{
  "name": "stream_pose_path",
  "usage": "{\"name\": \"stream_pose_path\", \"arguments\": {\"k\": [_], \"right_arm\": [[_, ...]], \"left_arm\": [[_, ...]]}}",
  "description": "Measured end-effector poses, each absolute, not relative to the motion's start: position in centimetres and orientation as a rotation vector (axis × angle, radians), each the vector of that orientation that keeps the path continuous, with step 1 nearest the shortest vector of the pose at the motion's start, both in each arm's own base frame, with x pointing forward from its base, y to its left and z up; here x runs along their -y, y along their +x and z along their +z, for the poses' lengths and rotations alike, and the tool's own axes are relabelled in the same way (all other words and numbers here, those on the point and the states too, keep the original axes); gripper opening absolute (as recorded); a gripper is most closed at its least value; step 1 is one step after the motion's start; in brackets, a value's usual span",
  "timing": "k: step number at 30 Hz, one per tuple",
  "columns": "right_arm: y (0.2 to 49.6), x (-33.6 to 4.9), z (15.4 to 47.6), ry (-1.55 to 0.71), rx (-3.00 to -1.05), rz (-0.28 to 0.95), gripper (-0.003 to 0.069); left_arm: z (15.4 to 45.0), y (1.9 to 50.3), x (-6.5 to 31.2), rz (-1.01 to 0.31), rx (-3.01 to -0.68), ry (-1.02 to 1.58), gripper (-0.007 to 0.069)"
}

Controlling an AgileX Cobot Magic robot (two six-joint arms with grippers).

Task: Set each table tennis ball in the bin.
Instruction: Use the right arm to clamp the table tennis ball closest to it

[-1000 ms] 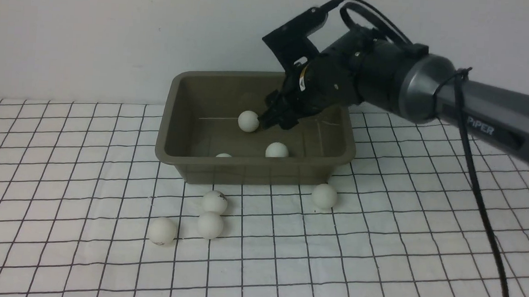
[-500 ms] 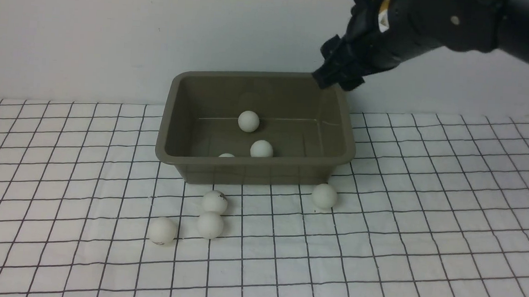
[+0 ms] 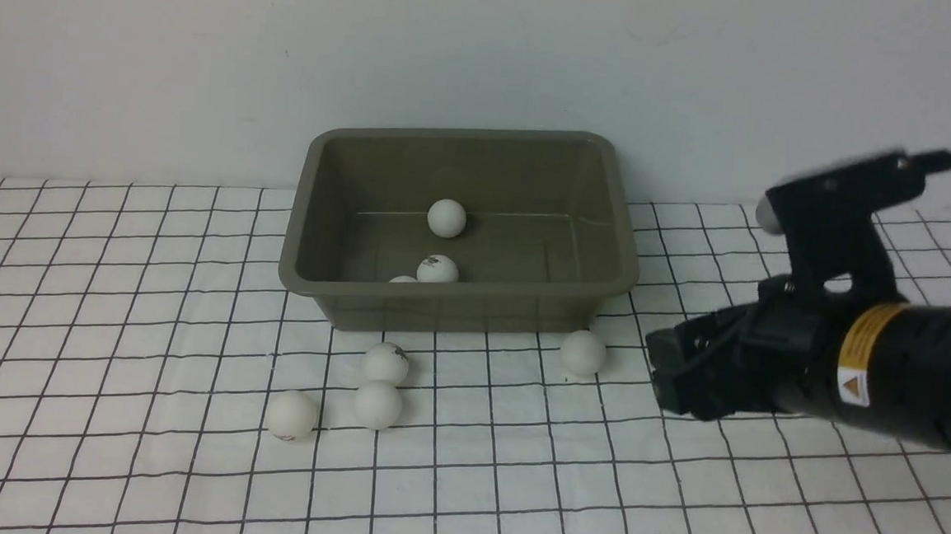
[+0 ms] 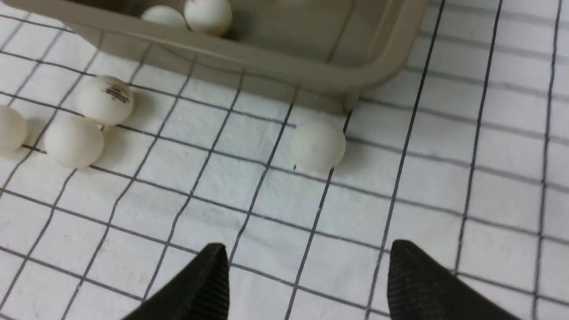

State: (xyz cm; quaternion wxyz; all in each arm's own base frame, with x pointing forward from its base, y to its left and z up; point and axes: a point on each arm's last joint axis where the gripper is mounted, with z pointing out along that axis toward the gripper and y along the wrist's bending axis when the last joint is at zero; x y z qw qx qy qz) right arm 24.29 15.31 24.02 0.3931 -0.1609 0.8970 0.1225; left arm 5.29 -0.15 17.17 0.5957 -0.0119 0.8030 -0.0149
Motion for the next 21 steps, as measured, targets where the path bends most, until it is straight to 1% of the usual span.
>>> {"name": "stream_pose_path", "arguments": {"k": [3,7,15,21], "right_arm": [[25.1,-16.1,22.5,-0.432,-2.282,0.324,0.0435],[26.1,-16.9,19.8,-0.499,-2.308,0.300,0.0435],[26.8,-17.8,16.7,-0.627,-2.327,0.289,0.0435],[27.6,-18.1,15.6,-0.672,-2.334,0.273,0.0435]], "left_arm": [[17.2,5.3,0.2,-0.035,-1.865,-0.028,-0.0004],[17.2,5.3,0.2,-0.035,-1.865,-0.028,-0.0004],[17.2,5.3,0.2,-0.035,-1.865,-0.028,-0.0004],[17.2,5.3,0.2,-0.035,-1.865,-0.028,-0.0004]]}}
